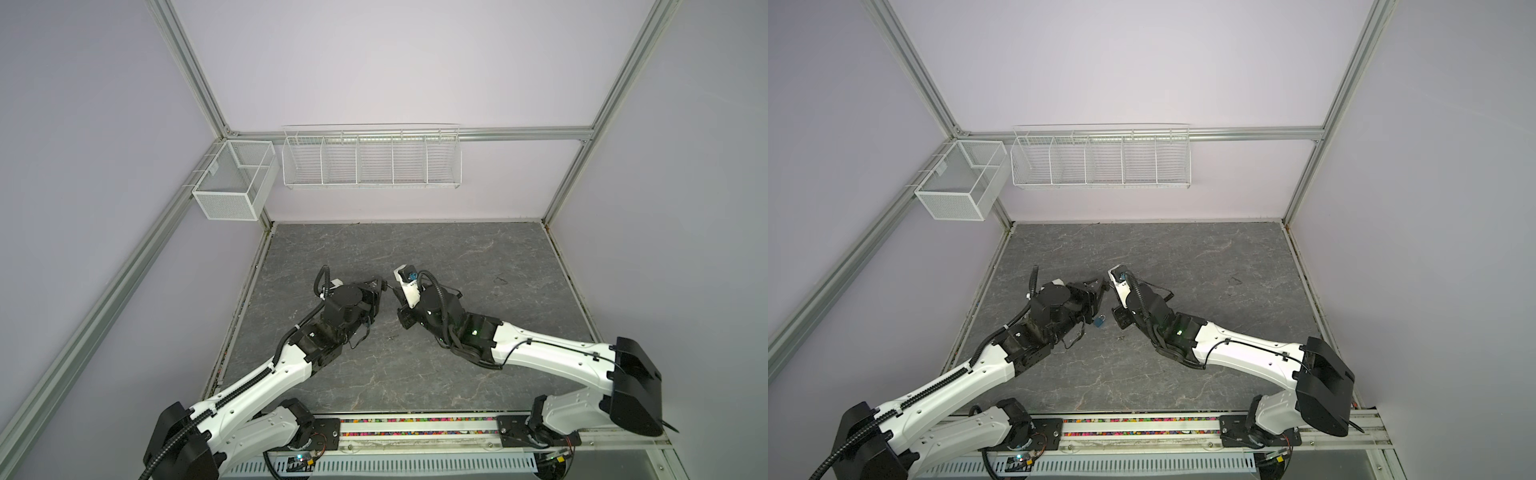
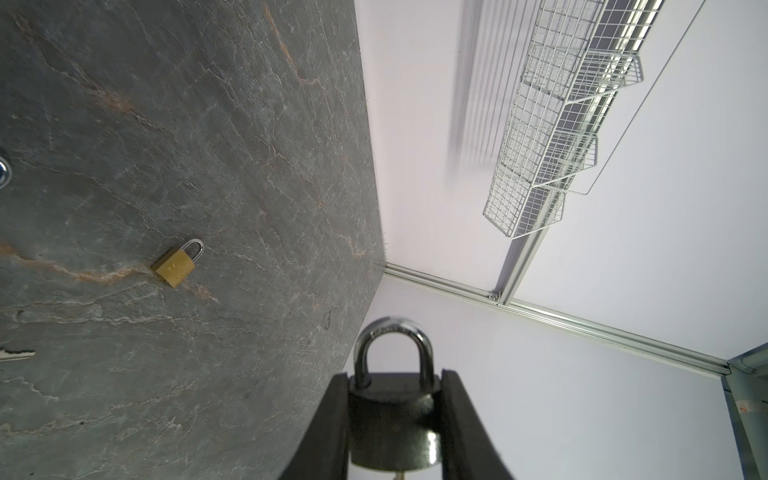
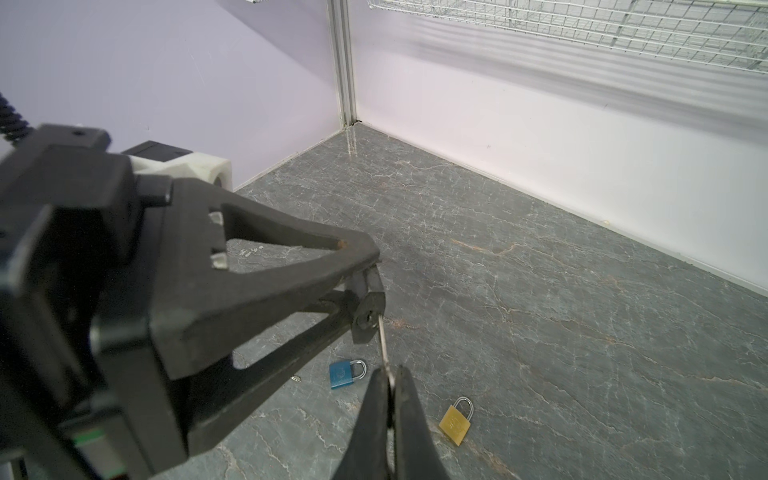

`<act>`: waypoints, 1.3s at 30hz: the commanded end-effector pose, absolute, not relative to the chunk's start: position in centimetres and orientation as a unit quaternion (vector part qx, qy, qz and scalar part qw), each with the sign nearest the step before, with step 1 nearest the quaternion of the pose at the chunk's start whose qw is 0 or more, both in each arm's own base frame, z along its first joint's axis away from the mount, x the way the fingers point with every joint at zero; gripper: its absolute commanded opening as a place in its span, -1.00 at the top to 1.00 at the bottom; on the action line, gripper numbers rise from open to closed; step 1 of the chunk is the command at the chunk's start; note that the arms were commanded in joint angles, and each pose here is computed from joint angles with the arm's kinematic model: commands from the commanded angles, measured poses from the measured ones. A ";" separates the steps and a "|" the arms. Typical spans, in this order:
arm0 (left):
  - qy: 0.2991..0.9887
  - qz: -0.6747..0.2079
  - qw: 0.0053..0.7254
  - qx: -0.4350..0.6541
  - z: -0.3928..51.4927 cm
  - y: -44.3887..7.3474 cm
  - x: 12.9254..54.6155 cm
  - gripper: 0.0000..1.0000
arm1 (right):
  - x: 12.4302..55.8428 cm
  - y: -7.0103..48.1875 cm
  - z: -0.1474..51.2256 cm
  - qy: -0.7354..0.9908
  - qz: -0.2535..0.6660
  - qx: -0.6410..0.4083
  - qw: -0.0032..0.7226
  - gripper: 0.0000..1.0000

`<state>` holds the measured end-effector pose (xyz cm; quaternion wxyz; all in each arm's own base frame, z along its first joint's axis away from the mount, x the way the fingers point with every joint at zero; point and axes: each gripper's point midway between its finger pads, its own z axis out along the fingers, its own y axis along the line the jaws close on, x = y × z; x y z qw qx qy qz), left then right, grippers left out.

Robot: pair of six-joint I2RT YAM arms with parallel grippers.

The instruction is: Unlock with the key

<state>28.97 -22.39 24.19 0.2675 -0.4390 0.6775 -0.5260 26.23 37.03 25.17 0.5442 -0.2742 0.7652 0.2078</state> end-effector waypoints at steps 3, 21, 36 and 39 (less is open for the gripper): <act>0.669 -0.546 0.272 -0.425 26.7 -23.0 29.3 1.00 | 26.3 37.7 25.7 0.761 0.204 -0.278 0.550 0.86; 0.711 -0.521 0.299 -0.365 28.6 -23.8 29.1 1.00 | 26.4 39.7 26.4 0.782 0.237 -0.271 0.508 0.87; 0.713 -0.565 0.223 -0.350 27.4 -27.2 28.5 1.00 | 26.3 41.1 27.1 0.758 0.159 -0.327 0.542 0.86; 0.707 -0.578 0.212 -0.349 27.6 -27.5 28.3 1.00 | 25.7 41.6 27.4 0.747 0.179 -0.339 0.543 0.87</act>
